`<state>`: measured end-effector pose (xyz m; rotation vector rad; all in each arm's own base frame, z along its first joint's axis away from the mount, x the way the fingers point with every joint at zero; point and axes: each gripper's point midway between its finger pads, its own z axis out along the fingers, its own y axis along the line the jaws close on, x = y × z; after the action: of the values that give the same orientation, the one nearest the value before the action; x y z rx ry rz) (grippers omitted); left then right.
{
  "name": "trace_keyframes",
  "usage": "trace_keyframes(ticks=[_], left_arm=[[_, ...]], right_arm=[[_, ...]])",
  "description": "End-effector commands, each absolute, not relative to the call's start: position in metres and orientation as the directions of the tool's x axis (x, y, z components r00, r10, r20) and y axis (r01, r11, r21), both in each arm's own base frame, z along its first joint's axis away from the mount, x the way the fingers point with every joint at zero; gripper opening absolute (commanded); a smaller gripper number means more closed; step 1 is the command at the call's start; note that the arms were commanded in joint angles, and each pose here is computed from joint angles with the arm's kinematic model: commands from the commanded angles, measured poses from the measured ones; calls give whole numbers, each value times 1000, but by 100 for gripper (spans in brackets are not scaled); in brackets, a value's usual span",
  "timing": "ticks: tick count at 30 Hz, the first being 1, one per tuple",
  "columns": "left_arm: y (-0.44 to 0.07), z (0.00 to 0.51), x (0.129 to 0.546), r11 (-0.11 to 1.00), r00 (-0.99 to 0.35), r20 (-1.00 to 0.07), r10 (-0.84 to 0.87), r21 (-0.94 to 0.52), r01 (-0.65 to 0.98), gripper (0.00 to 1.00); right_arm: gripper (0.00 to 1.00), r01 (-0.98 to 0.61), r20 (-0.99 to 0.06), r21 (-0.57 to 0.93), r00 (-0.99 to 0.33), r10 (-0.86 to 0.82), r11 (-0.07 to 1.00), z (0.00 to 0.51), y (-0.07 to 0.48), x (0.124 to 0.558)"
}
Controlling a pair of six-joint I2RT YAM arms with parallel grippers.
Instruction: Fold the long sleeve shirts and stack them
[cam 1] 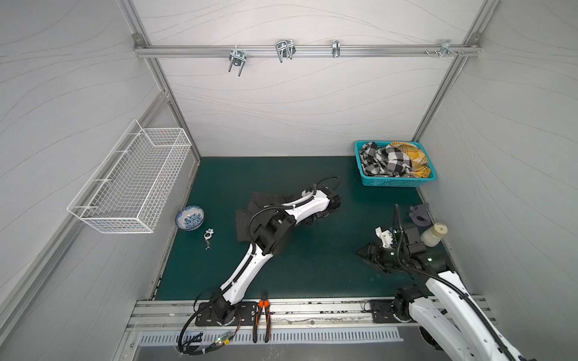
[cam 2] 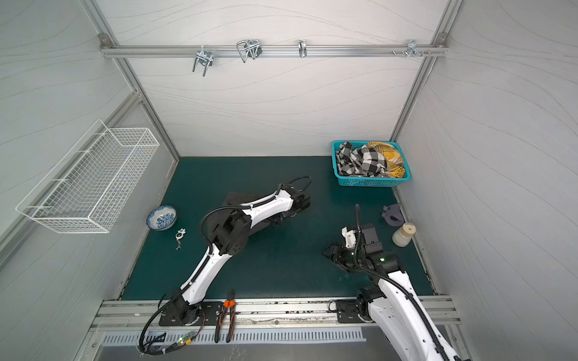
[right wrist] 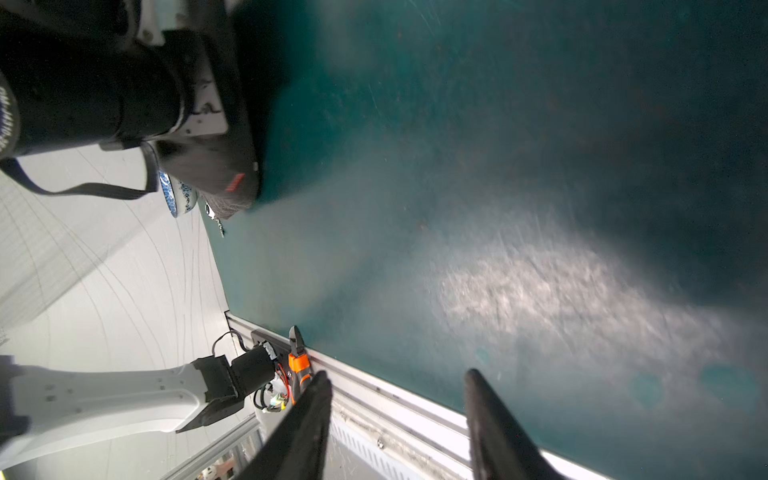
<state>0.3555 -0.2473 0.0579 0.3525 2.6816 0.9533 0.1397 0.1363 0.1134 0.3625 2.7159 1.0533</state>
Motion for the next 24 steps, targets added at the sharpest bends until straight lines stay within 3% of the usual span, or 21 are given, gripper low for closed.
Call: trace_keyframes(ticks=[1, 2, 3, 5, 8, 12, 17, 20, 24], left_arm=[[-312, 80, 335, 890, -933, -244, 266, 434, 140, 72], [-327, 81, 331, 920, -937, -246, 249, 363, 150, 87], [-339, 85, 325, 947, -945, -239, 224, 284, 153, 91], [-341, 104, 324, 971, -948, -256, 187, 198, 137, 91], [-303, 141, 333, 992, -948, -305, 95, 108, 64, 87], [-201, 159, 346, 990, -938, -316, -143, -57, -131, 69], [-102, 119, 344, 930, -915, -193, -355, -167, -326, 43], [-87, 99, 342, 922, -919, -128, -374, -159, -353, 25], [-91, 73, 343, 913, -921, -69, -383, -178, -366, 11]], right_arm=[[59, 217, -55, 627, -946, 321, 748, 112, 123, 119], [60, 218, -59, 618, -945, 322, 755, 114, 120, 117], [61, 220, -64, 609, -944, 324, 762, 115, 118, 114], [62, 215, -81, 595, -943, 323, 775, 120, 114, 113], [62, 174, -92, 612, -953, 288, 772, 130, 121, 122], [61, 19, -129, 612, -984, 123, 790, 147, 158, 148], [57, -165, -159, 580, -983, -88, 798, 157, 243, 195], [52, -222, -156, 575, -975, -161, 787, 148, 296, 225], [46, -252, -115, 538, -967, -227, 805, 117, 345, 251]])
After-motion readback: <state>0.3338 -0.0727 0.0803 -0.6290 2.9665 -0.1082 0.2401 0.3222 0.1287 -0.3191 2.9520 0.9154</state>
